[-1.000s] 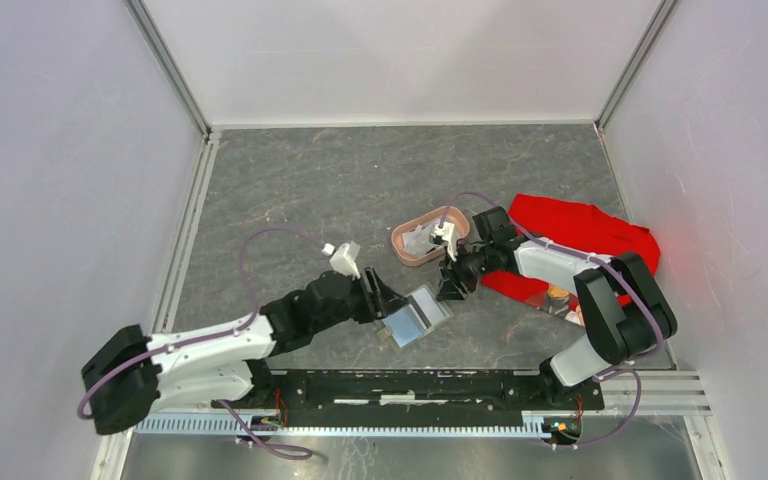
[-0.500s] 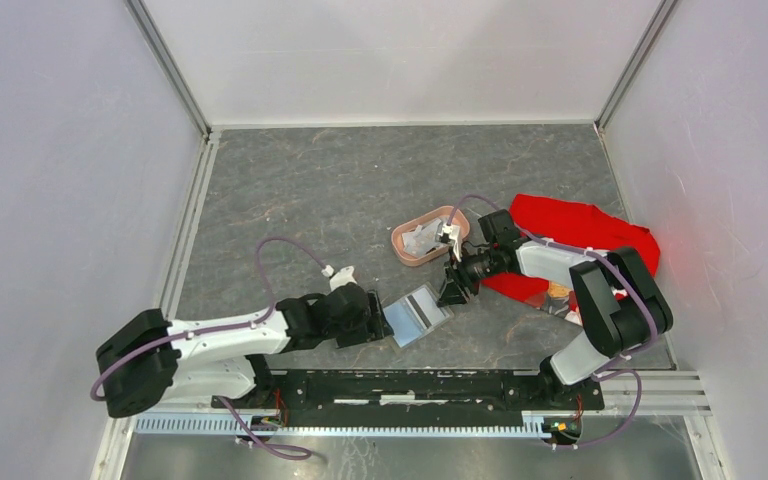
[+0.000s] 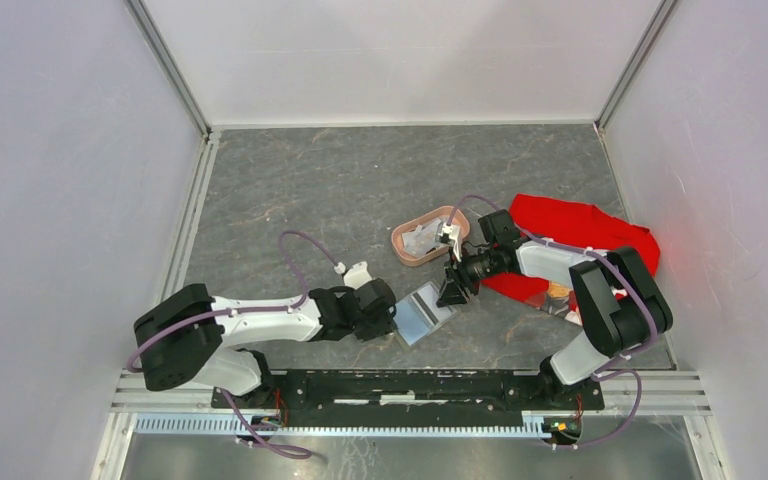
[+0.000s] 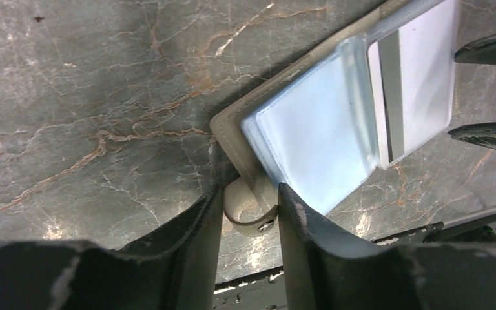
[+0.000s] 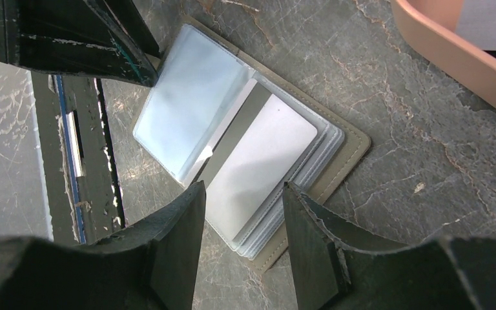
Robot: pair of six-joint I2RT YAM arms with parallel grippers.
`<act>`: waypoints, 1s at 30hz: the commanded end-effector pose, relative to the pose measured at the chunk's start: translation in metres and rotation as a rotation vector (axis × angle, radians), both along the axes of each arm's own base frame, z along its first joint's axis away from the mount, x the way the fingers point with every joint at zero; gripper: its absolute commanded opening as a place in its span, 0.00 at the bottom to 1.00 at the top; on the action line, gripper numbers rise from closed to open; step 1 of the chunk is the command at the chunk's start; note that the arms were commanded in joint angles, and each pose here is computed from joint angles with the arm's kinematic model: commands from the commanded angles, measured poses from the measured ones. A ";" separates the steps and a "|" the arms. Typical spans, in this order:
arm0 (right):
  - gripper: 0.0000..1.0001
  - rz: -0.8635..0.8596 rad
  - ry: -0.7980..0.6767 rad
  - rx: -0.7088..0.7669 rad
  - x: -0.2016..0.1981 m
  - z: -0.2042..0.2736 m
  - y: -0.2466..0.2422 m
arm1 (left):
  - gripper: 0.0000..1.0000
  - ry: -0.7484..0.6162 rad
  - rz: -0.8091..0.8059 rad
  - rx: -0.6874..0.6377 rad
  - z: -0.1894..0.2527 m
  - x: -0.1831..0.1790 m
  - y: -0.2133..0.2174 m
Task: Put the credit cards into the card holder
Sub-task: Insert the credit card into the card holder, then close the card holder at the center of the board.
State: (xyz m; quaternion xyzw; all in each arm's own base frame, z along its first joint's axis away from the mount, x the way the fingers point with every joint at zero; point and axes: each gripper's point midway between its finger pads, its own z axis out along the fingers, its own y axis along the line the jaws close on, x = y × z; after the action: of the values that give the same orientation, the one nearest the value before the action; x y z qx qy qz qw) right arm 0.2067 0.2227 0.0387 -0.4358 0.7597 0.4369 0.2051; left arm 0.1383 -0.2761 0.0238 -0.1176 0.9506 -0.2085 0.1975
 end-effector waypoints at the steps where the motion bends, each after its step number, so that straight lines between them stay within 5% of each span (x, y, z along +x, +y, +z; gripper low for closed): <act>1: 0.54 0.008 -0.020 0.029 0.007 0.008 0.004 | 0.38 0.014 0.036 0.039 -0.005 -0.001 0.007; 13: 0.54 -0.001 0.009 0.059 0.005 0.010 0.005 | 0.19 -0.180 -0.021 -0.081 0.038 0.022 0.003; 19: 0.59 -0.136 0.032 0.045 0.024 0.007 -0.013 | 0.03 -0.248 -0.051 -0.165 0.044 0.031 0.006; 30: 0.55 -0.186 0.050 0.018 0.031 0.001 -0.019 | 0.03 -0.367 -0.107 -0.284 0.093 0.054 0.007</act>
State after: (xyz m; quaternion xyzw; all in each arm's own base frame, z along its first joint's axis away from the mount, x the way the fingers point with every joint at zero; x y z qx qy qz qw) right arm 0.2320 0.2004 0.0358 -0.3503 0.8019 0.4314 0.2195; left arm 0.1763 -0.2545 0.0782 -0.0929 0.8941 -0.3167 0.3027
